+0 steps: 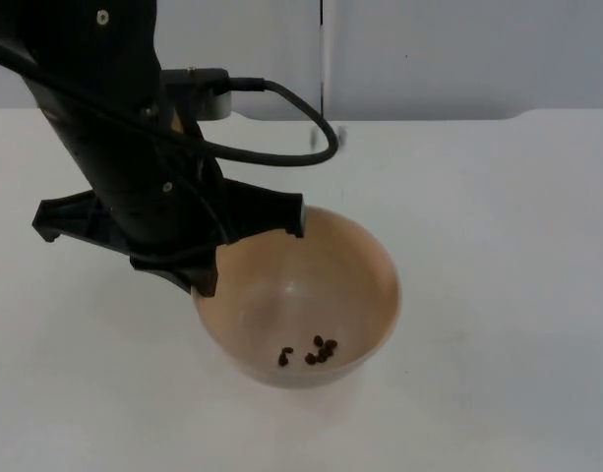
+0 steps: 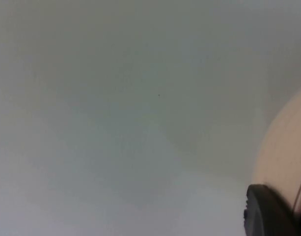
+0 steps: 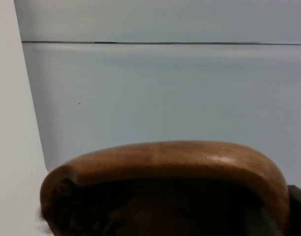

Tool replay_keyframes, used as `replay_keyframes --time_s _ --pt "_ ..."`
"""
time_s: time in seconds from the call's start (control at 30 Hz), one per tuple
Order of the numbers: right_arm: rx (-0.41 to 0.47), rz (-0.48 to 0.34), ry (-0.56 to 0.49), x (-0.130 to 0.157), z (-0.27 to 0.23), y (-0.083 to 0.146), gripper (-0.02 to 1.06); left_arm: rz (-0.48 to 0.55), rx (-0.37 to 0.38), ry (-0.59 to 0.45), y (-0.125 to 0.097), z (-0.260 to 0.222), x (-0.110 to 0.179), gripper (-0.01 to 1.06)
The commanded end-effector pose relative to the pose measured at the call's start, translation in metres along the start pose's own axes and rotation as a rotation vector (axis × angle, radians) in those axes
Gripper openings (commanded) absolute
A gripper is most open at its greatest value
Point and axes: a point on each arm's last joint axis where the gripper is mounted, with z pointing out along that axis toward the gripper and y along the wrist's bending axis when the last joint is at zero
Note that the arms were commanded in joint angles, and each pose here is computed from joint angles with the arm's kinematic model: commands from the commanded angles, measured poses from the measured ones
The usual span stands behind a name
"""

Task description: Pick up the bowl with the left hand and pour the coffee beans from the cup into the bowl with the right hand.

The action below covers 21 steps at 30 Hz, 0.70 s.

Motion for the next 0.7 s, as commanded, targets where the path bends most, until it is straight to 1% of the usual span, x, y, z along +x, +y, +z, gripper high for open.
replay_keyframes --time_s 0.0,0.5,0.67 --pt "0.024 -0.012 -0.01 -0.0021 -0.0028 -0.0017 0.0 -0.014 0.013 -0.003 -0.0016 -0.0033 0.0012 0.0" --pt "0.019 -0.012 -0.01 -0.0021 -0.0028 -0.0012 0.0 -0.014 0.013 -0.003 -0.0016 -0.0033 0.0012 0.0" --pt "0.002 -0.013 -0.01 -0.0021 -0.0028 0.0004 0.0 -0.014 0.013 -0.003 -0.0016 -0.0033 0.0012 0.0"
